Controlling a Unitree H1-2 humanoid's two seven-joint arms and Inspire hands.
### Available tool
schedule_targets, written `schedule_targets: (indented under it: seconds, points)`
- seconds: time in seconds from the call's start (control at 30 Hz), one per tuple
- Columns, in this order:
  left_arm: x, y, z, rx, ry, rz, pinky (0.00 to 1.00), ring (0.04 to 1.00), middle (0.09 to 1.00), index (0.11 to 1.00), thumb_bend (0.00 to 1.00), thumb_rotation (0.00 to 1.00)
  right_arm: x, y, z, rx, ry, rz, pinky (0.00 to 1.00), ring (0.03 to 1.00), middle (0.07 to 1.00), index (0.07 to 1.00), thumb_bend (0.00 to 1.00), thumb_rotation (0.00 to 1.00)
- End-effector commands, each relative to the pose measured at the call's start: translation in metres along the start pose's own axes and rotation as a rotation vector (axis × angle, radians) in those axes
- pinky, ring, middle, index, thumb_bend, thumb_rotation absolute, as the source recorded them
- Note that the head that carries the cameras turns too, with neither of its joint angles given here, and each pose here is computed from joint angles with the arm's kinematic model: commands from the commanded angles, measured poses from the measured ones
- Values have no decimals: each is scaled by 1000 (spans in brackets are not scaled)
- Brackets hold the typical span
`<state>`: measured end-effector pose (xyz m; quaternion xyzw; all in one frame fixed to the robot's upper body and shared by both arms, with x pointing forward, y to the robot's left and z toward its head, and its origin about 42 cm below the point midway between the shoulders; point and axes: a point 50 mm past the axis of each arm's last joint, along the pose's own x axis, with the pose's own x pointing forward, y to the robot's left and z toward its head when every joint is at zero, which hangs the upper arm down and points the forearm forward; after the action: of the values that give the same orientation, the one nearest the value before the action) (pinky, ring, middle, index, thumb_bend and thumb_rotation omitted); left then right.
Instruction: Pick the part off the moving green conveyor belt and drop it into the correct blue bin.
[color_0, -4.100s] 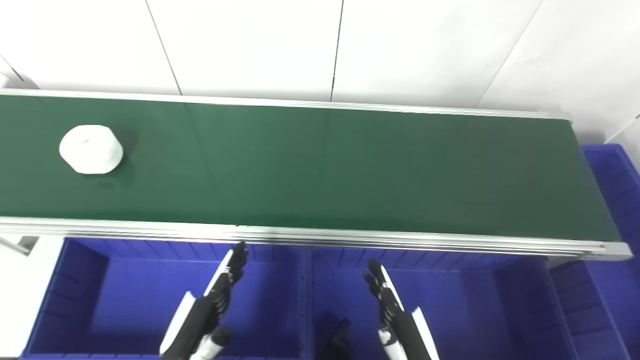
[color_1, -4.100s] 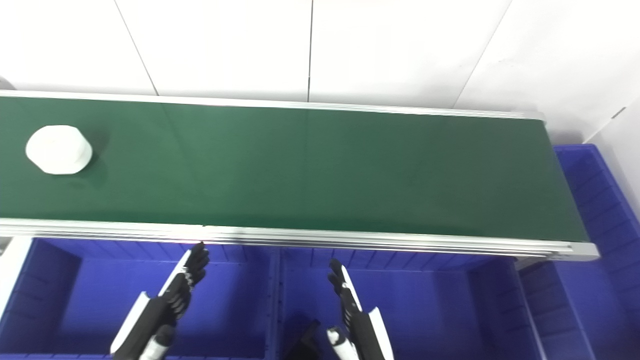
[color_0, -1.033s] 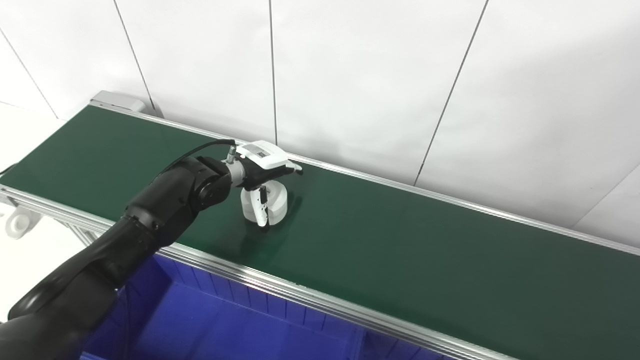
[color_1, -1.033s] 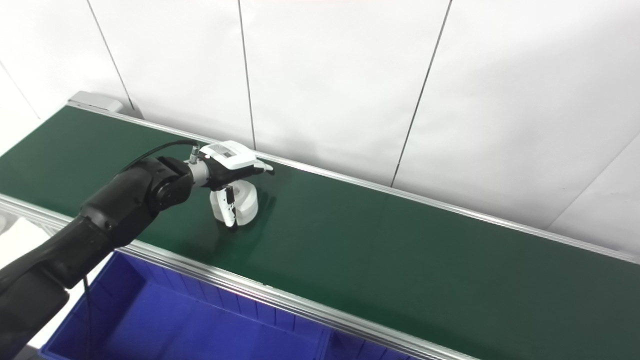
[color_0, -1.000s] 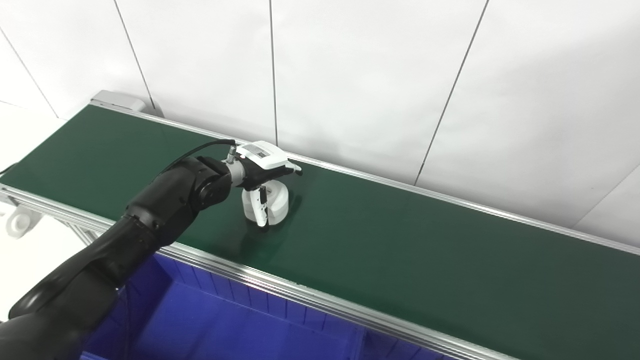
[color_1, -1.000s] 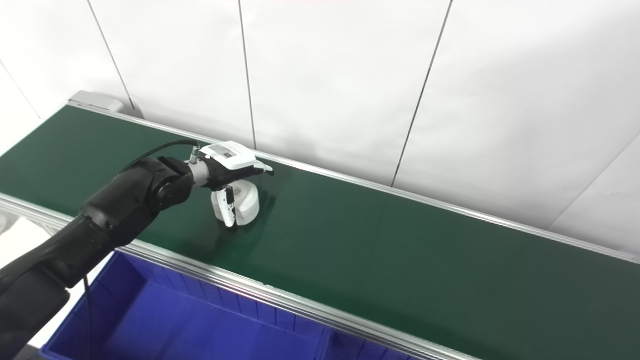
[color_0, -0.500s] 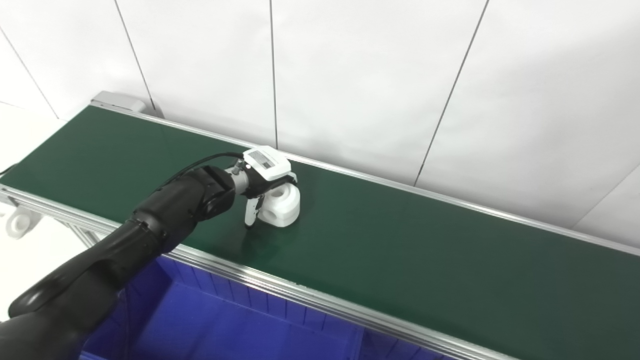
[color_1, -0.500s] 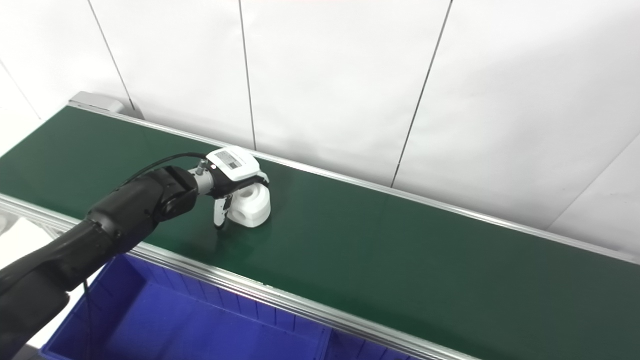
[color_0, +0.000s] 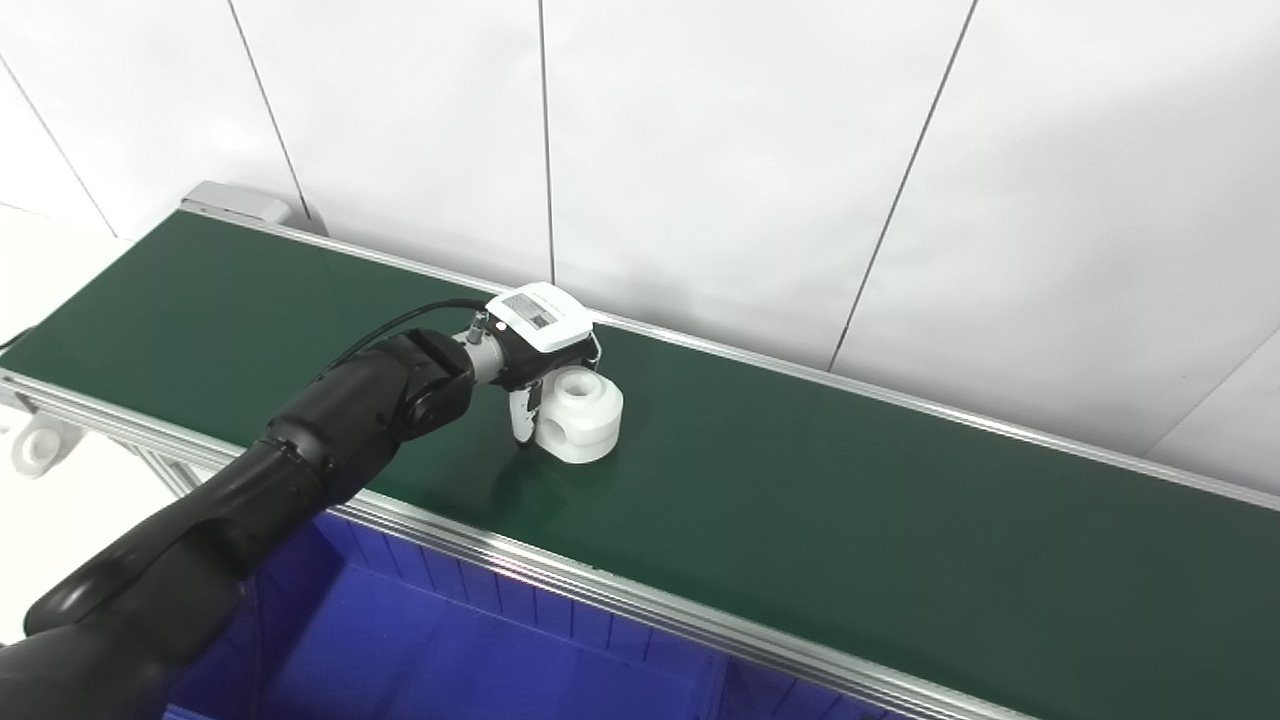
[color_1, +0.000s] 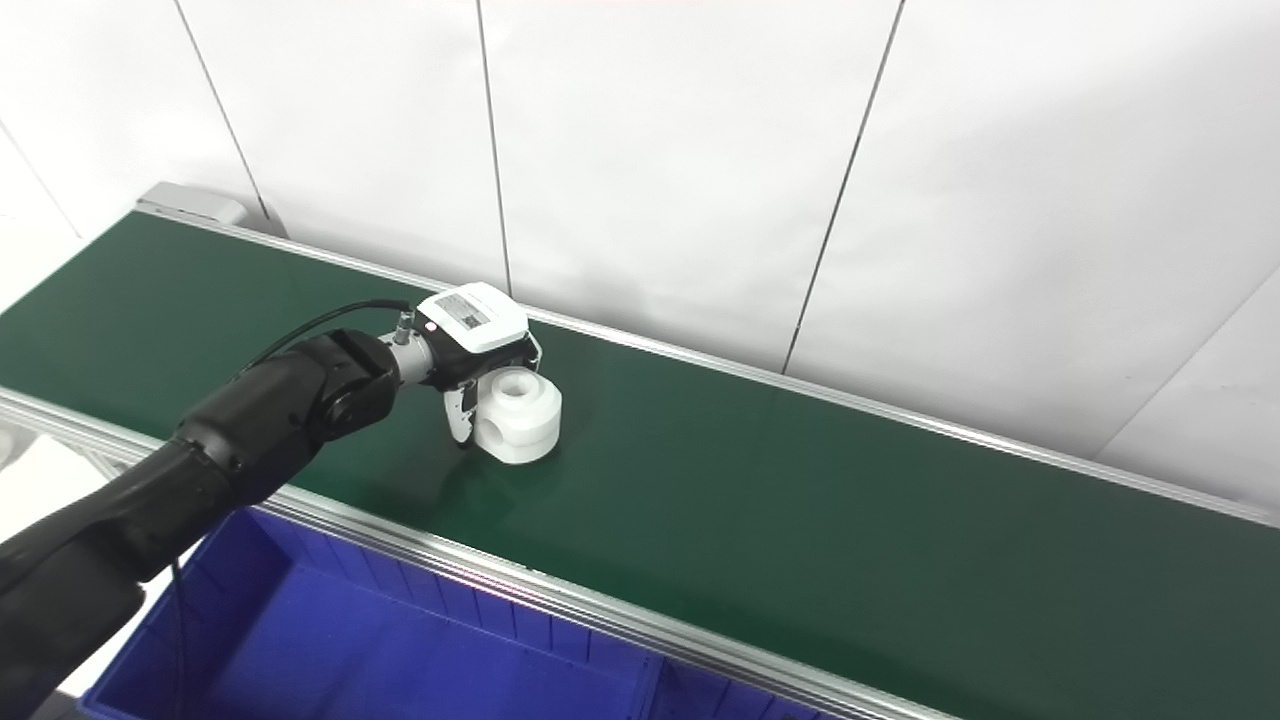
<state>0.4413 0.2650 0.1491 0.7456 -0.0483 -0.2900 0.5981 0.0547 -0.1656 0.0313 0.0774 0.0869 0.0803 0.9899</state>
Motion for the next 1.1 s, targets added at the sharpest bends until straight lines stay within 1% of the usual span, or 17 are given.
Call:
schedule_targets:
  seconds: [0.0, 0.2, 0.3, 0.43, 0.47, 0.6, 0.7, 0.73, 0.8, 0.83, 0.9, 0.93, 1.07]
  points:
    - [-4, 26, -7, -3, 10, 65, 254, 332, 410, 513, 519, 0, -1, 4, 7, 5, -21, 12, 997, 973, 1000, 1000, 952, 1000]
    - [-22, 38, -9, -44, -12, 127, 289, 361, 420, 511, 520, 0, -1, 4, 8, 16, -16, 9, 999, 971, 1000, 1000, 951, 1000]
    - [-44, 48, -10, -89, -30, 167, 284, 358, 429, 506, 522, 0, -1, 5, 9, 16, -13, 8, 1000, 971, 1000, 1000, 960, 1000]
    - [-81, 58, -3, -120, -38, 179, 289, 366, 444, 510, 522, 0, -1, 4, 12, 22, -14, 12, 1000, 978, 1000, 1000, 966, 1000]
    - [-87, 59, -1, -125, -41, 179, 285, 359, 439, 512, 521, 0, 0, 4, 13, 22, -15, 13, 1000, 979, 1000, 1000, 967, 1000]
    - [-135, 41, 15, -134, -87, 187, 268, 339, 422, 512, 519, 0, 0, 3, 16, 17, -9, 12, 1000, 973, 1000, 1000, 973, 1000]
    - [-156, 26, 24, -128, -100, 168, 257, 321, 411, 511, 518, 0, 0, 3, 17, 20, -6, 14, 1000, 973, 999, 1000, 967, 1000]
    - [-166, 17, 28, -123, -97, 146, 253, 315, 408, 511, 518, 0, -1, 4, 18, 24, -4, 15, 1000, 972, 999, 1000, 965, 1000]
    - [-184, 3, 33, -113, -93, 117, 266, 351, 431, 511, 520, 0, -3, 6, 20, 30, 0, 17, 1000, 974, 999, 1000, 947, 1000]
    - [-191, -3, 35, -109, -93, 108, 262, 346, 434, 512, 520, 0, -4, 7, 20, 32, 2, 18, 1000, 975, 1000, 1000, 946, 1000]
    - [-206, -20, 36, -149, -75, 91, 253, 335, 436, 511, 520, 0, -7, 9, 25, 37, 3, 26, 1000, 976, 1000, 1000, 947, 1000]
    - [-210, -25, 35, -165, -67, 88, 225, 304, 419, 510, 519, 0, -7, 10, 27, 38, 3, 30, 1000, 977, 1000, 1000, 945, 1000]
    - [-224, -35, 38, -215, -9, 65, 181, 260, 399, 506, 517, 0, -8, 8, 41, 36, -3, 53, 1000, 987, 1000, 1000, 923, 1000]
